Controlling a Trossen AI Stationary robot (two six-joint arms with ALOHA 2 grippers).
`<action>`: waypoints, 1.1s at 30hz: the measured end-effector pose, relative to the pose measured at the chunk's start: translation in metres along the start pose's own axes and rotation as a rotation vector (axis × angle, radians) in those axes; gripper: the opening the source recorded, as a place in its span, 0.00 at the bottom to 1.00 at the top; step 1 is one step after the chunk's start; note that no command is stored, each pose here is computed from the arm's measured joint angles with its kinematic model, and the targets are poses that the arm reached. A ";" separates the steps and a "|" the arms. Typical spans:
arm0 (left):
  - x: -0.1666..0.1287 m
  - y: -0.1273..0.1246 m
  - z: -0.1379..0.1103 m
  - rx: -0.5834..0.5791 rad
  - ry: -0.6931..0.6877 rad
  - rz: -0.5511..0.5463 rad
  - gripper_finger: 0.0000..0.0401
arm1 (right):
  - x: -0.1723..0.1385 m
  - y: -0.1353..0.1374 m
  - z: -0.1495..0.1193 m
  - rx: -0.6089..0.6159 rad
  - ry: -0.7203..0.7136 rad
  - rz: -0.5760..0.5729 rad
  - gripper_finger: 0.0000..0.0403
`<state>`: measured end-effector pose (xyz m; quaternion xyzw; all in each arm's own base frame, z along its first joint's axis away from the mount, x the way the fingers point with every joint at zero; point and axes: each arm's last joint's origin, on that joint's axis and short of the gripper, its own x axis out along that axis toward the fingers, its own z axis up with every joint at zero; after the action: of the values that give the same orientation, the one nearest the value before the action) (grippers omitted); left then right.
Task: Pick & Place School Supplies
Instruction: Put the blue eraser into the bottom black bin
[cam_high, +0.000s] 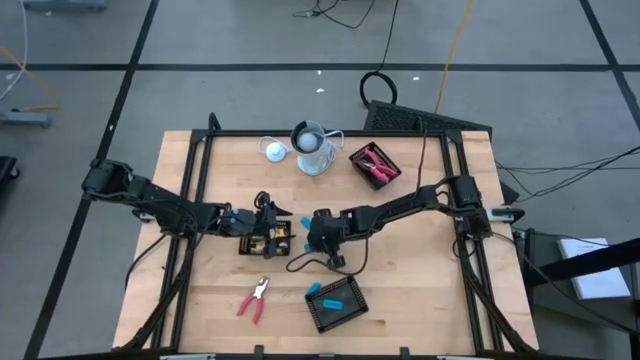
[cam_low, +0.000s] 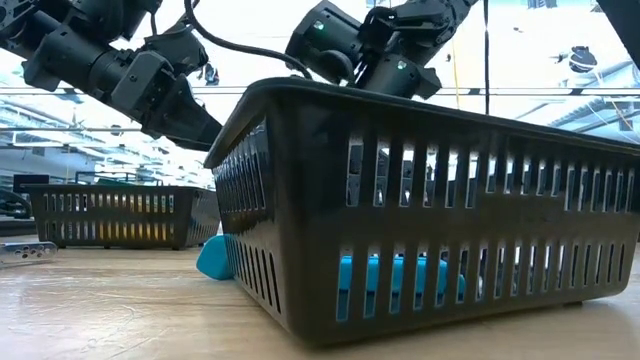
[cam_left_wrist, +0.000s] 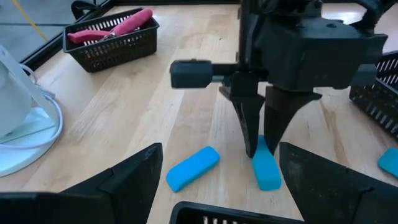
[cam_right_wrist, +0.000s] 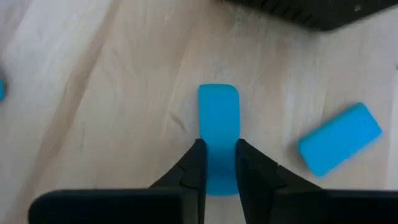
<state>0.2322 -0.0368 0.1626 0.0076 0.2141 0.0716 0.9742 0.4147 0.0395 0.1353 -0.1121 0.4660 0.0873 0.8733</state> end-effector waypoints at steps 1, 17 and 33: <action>0.000 0.000 0.000 0.000 0.000 0.000 0.81 | -0.002 0.001 0.001 -0.003 0.000 -0.012 0.12; 0.000 0.000 0.000 0.004 0.004 0.003 0.81 | -0.072 0.038 0.020 -0.008 -0.017 -0.068 0.11; 0.000 0.000 -0.001 0.004 0.007 0.005 0.81 | -0.107 0.122 0.024 0.001 -0.046 0.193 0.11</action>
<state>0.2319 -0.0366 0.1619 0.0097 0.2179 0.0736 0.9731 0.3434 0.1578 0.2234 -0.0643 0.4543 0.1735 0.8714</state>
